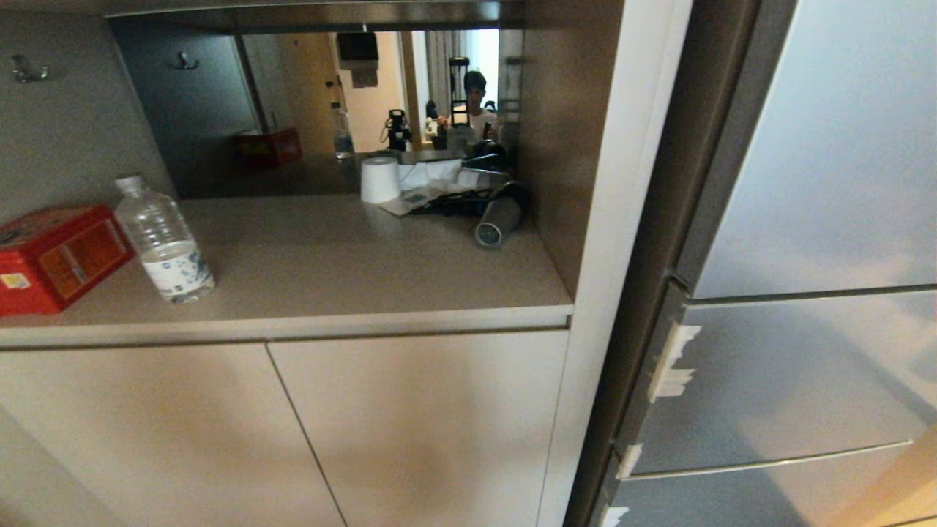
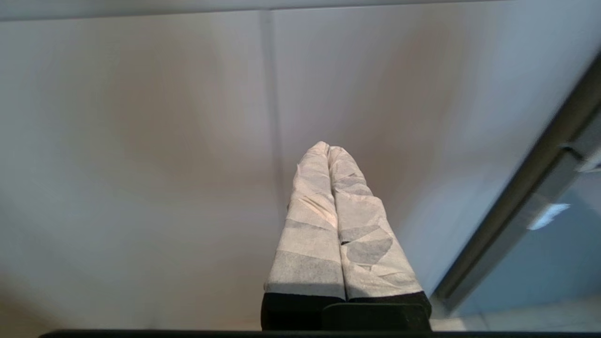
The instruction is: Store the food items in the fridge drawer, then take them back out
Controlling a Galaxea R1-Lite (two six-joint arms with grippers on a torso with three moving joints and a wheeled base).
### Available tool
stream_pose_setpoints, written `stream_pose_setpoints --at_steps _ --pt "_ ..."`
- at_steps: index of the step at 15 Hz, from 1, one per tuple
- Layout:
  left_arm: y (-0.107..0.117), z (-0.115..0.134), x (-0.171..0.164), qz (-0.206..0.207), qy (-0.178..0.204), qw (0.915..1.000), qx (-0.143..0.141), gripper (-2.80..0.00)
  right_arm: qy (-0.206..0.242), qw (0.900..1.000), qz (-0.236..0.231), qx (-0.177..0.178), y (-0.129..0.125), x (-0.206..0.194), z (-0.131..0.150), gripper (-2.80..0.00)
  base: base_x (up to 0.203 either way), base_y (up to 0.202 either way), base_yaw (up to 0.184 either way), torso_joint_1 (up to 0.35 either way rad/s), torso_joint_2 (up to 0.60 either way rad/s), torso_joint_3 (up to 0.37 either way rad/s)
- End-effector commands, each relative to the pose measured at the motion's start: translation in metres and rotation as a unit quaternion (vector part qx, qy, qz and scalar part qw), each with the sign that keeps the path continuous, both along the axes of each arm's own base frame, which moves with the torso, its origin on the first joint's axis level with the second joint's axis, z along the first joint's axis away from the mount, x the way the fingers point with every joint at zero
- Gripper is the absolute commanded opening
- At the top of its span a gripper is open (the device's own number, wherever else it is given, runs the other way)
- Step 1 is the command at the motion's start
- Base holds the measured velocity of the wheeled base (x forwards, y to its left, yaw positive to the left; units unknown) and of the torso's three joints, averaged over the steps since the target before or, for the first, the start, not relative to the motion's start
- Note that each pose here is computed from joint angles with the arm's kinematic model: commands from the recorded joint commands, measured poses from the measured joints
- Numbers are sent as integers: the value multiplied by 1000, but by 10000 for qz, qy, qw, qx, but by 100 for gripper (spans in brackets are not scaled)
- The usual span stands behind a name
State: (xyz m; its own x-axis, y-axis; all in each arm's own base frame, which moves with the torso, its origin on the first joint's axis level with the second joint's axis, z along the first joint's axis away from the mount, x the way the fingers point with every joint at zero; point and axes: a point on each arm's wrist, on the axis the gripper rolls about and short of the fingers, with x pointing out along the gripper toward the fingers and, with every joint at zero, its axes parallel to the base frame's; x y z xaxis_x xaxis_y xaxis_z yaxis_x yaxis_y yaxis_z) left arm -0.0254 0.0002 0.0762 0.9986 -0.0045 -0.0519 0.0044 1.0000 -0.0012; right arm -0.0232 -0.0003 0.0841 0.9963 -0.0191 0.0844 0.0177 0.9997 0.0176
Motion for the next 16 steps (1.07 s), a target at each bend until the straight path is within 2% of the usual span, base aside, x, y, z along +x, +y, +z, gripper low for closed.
stream_pose_setpoints --at_steps 1,13,16 --pt "0 0 0 6 9 10000 -1 -280 146 9999 -4 3 0 2 -9 -280 5 5 -178 2 2 2" --pt "0 0 0 -1 9 10000 -1 -280 146 9999 4 3 0 2 -9 -280 0 7 -175 1 1 4" --pt "0 0 0 -16 9 10000 21 -280 146 9999 4 3 0 2 -9 -280 -1 6 -116 -1 2 1"
